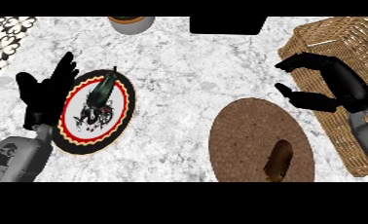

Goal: Pick the sweet potato from the placemat and place it in the basket

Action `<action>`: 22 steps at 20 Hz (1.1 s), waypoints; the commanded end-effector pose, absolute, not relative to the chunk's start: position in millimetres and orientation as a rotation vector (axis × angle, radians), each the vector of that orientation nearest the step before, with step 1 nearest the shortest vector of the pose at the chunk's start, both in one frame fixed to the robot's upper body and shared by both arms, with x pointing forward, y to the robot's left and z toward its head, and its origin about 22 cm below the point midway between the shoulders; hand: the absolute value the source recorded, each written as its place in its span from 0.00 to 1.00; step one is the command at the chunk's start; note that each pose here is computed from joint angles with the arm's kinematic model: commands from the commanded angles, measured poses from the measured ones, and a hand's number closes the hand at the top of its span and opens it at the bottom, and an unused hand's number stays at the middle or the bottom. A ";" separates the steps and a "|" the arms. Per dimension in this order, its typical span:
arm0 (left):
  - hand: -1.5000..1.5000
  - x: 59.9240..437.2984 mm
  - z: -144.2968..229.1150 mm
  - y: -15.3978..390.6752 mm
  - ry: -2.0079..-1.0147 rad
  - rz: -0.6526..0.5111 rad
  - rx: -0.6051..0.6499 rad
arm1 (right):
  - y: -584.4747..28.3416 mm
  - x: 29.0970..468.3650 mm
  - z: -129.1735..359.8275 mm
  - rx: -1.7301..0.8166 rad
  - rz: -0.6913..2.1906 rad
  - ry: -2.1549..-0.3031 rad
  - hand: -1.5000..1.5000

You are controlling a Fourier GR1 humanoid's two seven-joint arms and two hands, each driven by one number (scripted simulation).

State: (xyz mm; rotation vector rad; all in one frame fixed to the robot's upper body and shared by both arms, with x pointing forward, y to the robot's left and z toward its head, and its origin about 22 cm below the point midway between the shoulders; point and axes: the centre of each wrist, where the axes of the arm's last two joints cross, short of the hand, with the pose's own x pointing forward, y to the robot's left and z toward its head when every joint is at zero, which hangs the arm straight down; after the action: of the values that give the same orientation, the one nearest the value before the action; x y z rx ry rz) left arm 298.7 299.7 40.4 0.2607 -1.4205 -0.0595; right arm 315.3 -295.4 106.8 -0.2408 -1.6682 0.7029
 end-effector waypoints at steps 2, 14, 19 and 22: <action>0.50 294.0 33.2 291.1 -1.387 -0.095 0.181 | -218.4 283.9 45.8 -0.361 1.008 -1.635 0.00; 0.50 296.9 41.5 301.7 -1.381 -0.082 0.203 | -96.2 318.9 102.0 -0.807 1.080 -1.114 0.00; 0.50 298.5 40.1 308.0 -1.379 -0.093 0.202 | -88.2 349.0 148.7 -1.197 1.174 -0.834 0.00; 0.50 297.4 41.2 318.8 -1.375 -0.102 0.208 | -82.2 363.9 195.9 -1.216 1.159 -0.745 0.00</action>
State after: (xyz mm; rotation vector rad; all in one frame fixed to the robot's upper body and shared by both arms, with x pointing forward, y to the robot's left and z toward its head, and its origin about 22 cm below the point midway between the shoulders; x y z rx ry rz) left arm 298.0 310.4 39.5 0.1945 -1.3748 -0.0895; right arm 350.5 -93.0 148.1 -1.0514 -0.9572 1.1681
